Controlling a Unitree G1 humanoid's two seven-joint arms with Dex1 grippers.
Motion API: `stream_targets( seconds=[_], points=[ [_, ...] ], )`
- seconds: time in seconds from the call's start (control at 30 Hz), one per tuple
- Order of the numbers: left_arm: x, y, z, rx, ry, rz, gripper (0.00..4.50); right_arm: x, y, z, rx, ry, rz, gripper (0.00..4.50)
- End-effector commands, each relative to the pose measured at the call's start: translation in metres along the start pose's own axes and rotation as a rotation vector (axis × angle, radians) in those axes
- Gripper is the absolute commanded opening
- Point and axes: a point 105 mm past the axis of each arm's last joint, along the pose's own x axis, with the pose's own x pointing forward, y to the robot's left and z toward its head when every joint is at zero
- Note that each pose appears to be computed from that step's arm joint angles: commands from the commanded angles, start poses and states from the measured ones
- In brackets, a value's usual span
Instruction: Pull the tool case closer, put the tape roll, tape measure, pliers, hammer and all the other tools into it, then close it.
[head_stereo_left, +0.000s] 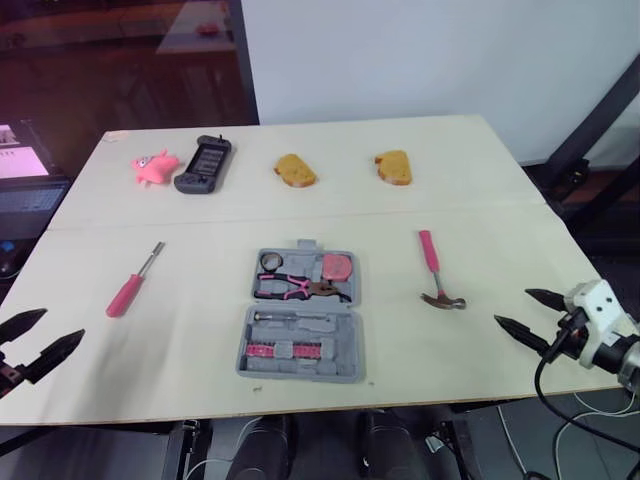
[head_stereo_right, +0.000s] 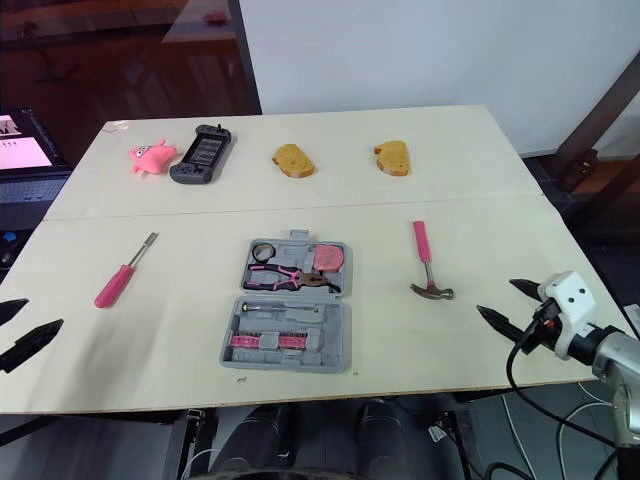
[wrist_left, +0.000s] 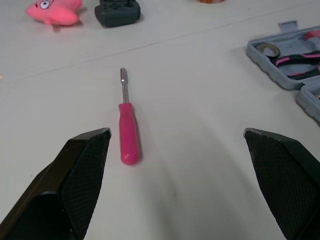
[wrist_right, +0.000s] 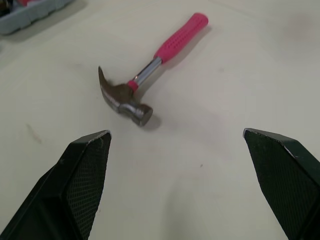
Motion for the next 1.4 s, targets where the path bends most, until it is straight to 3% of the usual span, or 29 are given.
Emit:
stream_targets(
  seconds=[0.03,0.2,0.4,0.63,0.9,1.1,1.27,1.4],
  points=[
    [0.003,0.001,0.014,0.042,-0.036,-0.009,4.5,-0.001,-0.009,0.028,-0.048,-0.059,-0.021,4.46],
    [0.018,-0.011,0.022,0.068,-0.036,-0.085,4.5,0.008,0.003,0.045,-0.019,-0.091,0.02,4.46],
    [0.049,-0.052,0.046,0.11,-0.052,-0.315,4.5,0.015,0.021,0.066,0.017,-0.085,0.076,4.46],
    [0.086,-0.102,0.076,0.186,-0.051,-0.592,4.5,0.016,0.034,0.067,0.044,0.08,0.033,4.46],
    [0.115,-0.153,0.111,0.255,-0.049,-0.879,4.5,0.005,0.06,0.075,0.04,0.079,-0.027,4.46],
    [0.126,-0.168,0.123,0.27,-0.064,-0.96,4.5,-0.01,0.067,0.059,0.092,0.153,-0.17,4.46],
    [0.128,-0.17,0.123,0.278,-0.061,-0.974,4.5,-0.011,0.079,0.056,0.178,0.162,-0.136,4.46],
    [0.127,-0.171,0.122,0.281,-0.063,-0.961,4.5,0.002,0.068,0.066,0.191,0.164,-0.148,4.46]
  ],
)
